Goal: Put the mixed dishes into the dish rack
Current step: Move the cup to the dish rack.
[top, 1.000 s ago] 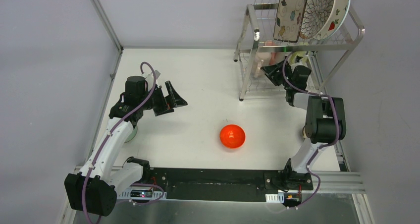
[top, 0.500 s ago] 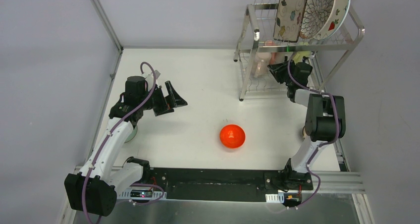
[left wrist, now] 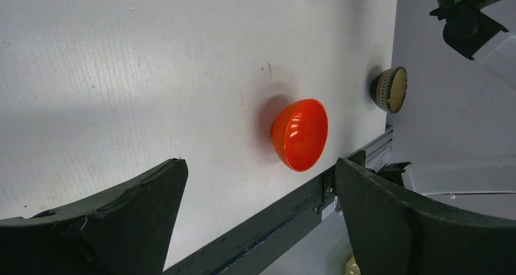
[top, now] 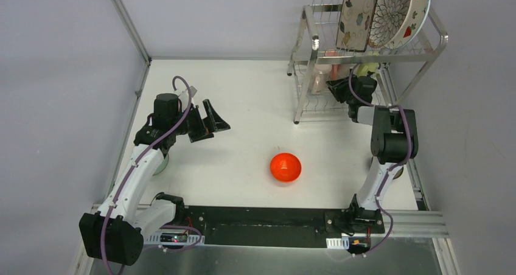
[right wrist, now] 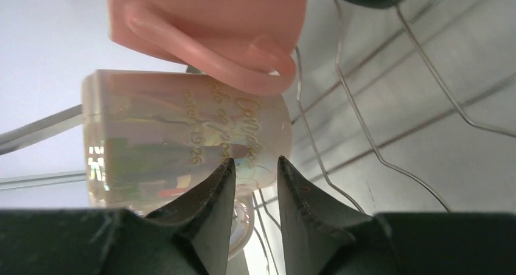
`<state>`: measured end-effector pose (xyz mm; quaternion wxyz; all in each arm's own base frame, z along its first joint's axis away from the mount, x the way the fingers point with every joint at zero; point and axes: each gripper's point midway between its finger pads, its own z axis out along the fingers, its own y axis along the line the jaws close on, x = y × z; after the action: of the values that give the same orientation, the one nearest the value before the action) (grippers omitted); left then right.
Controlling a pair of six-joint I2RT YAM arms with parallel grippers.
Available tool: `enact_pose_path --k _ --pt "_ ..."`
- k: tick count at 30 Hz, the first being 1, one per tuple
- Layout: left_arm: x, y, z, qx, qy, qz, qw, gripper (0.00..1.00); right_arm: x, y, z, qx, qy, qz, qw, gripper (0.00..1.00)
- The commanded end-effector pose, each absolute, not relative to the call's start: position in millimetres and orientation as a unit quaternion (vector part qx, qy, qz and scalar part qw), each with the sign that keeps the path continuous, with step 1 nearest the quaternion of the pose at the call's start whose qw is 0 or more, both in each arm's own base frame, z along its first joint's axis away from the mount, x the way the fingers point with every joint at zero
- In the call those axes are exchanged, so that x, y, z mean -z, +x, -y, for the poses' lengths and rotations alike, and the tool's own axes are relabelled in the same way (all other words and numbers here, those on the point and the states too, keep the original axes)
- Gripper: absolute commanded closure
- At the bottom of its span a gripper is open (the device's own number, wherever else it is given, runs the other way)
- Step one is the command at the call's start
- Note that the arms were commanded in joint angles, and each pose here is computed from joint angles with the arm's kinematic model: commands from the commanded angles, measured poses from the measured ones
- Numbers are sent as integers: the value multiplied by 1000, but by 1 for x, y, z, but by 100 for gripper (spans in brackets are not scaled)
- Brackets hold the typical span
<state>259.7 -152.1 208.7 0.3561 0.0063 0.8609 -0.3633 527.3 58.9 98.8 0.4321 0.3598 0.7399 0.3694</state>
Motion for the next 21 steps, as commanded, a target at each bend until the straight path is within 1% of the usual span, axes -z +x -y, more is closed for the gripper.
enact_pose_path --k 1,7,13,21 --pt "-220 265 150 366 11 -848 382 4 -134 552 -65 -387 341 -717 469 66" --pt "-220 266 148 360 10 -849 387 4 -126 561 -74 -397 349 -716 456 66" --pt "-218 266 149 361 10 -850 384 4 -130 571 -78 -406 354 -710 453 66" --pt "-220 266 147 357 10 -849 389 4 -133 551 -75 -423 394 -703 415 66"
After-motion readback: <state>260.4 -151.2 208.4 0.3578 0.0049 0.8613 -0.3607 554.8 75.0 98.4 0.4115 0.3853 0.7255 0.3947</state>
